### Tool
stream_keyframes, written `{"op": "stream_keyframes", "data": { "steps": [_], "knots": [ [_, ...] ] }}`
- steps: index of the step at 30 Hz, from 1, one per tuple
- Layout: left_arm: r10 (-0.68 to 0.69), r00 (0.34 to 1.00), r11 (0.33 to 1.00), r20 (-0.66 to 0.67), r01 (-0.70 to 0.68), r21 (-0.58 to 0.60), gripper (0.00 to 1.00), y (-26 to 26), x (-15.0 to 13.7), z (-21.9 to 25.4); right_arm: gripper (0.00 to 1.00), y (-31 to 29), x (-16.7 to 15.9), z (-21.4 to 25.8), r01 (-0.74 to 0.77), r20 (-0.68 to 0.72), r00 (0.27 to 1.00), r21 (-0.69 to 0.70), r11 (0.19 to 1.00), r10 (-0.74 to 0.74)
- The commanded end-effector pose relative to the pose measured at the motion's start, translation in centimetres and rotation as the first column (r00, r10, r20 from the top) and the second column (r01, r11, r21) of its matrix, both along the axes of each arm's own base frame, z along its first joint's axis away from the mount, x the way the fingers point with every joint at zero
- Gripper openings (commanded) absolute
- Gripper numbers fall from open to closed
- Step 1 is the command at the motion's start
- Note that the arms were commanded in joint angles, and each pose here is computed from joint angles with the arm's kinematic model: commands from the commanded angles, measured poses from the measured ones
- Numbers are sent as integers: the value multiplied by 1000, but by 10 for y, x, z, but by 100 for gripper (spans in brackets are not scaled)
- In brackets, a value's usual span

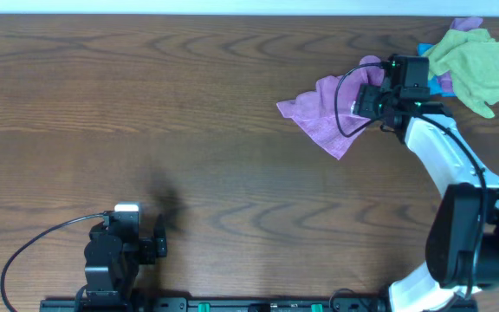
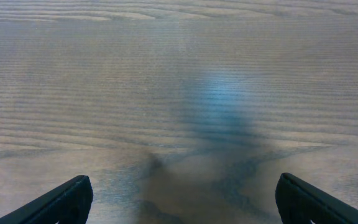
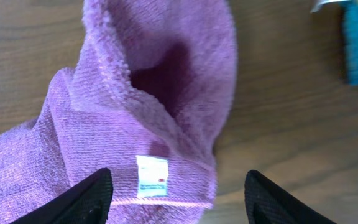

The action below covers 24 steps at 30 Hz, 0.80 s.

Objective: Fold the cloth

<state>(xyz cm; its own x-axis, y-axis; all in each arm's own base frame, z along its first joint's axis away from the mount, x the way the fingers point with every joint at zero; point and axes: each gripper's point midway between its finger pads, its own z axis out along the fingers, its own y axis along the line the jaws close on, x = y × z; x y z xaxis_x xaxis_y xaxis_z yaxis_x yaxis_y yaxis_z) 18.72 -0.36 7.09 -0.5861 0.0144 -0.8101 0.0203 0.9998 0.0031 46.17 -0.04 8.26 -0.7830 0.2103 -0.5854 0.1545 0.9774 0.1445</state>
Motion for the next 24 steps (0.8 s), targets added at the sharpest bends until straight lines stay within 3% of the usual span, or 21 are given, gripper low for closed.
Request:
{"op": "stream_keyframes", "data": {
  "steps": [1, 17, 19, 24],
  "knots": [
    [0, 999, 1000, -33, 0, 12, 95, 1, -4, -9, 67, 7, 6, -5, -41, 3, 999, 29, 999, 41],
    [1, 999, 1000, -33, 0, 12, 95, 1, -4, -9, 56, 9, 29, -40, -47, 29, 999, 34, 998, 46],
    [0, 999, 1000, -33, 0, 12, 95, 1, -4, -9, 44, 11, 28, -45, -54, 18, 998, 41, 998, 53],
    [1, 999, 1000, -33, 0, 12, 95, 1, -4, -9, 2, 26, 28, -39, -89, 16, 996, 59, 994, 89]
  ]
}}
